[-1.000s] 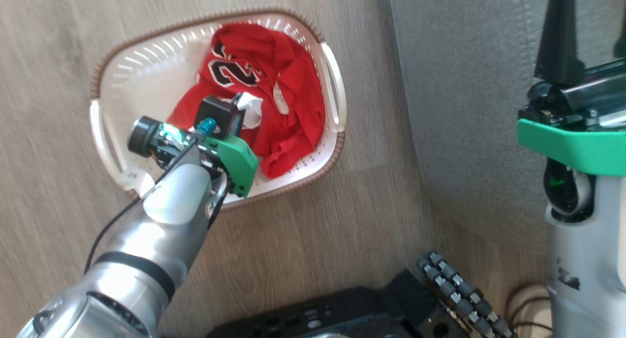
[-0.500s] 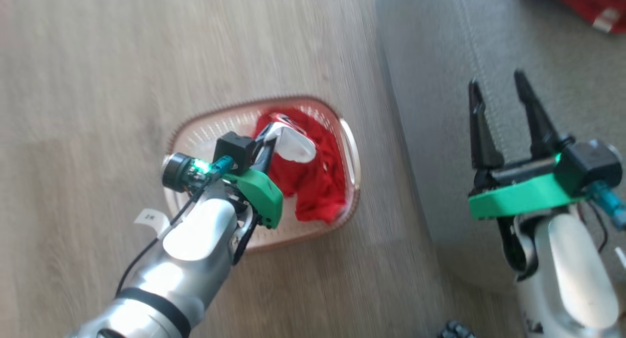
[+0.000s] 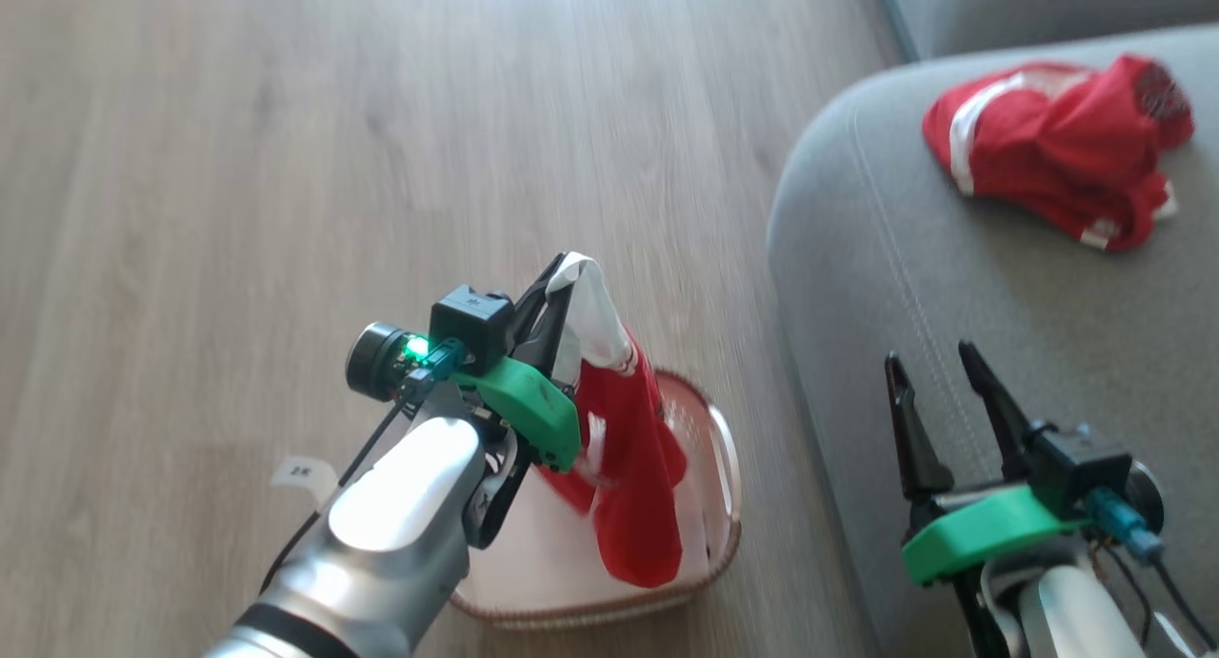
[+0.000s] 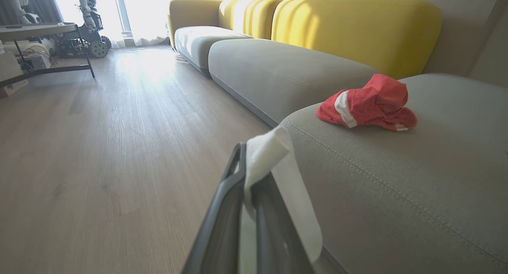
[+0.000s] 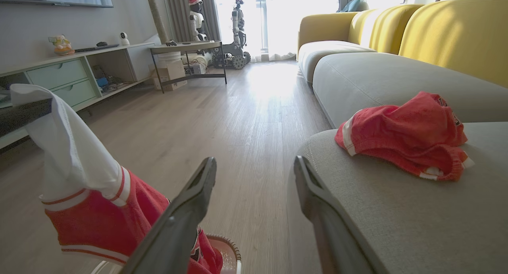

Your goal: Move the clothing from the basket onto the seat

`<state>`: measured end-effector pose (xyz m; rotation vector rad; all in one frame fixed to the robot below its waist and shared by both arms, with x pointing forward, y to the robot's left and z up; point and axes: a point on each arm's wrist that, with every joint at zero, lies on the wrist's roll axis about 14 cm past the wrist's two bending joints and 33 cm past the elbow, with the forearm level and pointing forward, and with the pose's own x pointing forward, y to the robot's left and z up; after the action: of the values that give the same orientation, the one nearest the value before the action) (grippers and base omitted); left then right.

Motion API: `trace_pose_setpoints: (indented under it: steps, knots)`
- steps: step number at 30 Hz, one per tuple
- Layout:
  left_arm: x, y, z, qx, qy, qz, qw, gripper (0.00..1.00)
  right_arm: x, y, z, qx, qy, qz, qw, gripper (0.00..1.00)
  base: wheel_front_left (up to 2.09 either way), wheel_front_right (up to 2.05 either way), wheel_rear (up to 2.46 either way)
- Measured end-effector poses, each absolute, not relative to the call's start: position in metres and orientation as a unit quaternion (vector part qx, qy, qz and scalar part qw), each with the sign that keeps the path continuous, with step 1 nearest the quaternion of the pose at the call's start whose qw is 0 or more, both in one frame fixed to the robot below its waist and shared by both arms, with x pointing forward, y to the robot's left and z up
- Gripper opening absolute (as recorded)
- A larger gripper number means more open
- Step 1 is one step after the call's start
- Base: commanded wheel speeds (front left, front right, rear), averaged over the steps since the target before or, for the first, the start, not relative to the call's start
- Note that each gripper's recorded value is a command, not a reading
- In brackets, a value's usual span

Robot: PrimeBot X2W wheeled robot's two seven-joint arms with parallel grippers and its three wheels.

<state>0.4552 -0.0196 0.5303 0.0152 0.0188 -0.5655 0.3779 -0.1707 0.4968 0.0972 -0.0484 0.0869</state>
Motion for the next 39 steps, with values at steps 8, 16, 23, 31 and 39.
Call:
trace_pose_setpoints:
  steps: [8, 16, 23, 31, 39]
  knots:
    - [0.436, 0.005, 0.610, 0.008, -0.081, -0.245, 0.966, 0.00, 0.357, -0.143, 0.521, 0.052, -0.059, 0.086, 0.993, 1.00, 0.00, 0.00, 0.00]
    - [0.426, 0.013, 0.669, 0.010, -0.146, -0.232, 0.962, 0.00, 0.352, -0.115, 0.524, 0.048, -0.061, 0.129, 0.989, 1.00, 0.00, 0.00, 0.00]
    - [0.414, 0.011, 0.706, 0.009, -0.187, -0.233, 0.954, 0.00, 0.346, -0.084, 0.517, 0.040, -0.044, 0.176, 0.982, 1.00, 0.00, 0.00, 0.00]
    - [0.408, 0.016, 0.731, 0.009, -0.215, -0.227, 0.950, 0.00, 0.360, -0.035, 0.532, 0.000, -0.053, 0.252, 0.966, 1.00, 0.00, 0.00, 0.00]
    - [0.405, 0.028, 0.747, 0.015, -0.234, -0.217, 0.948, 0.00, 0.384, 0.001, 0.524, -0.036, -0.019, 0.306, 0.951, 1.00, 0.00, 0.00, 0.00]
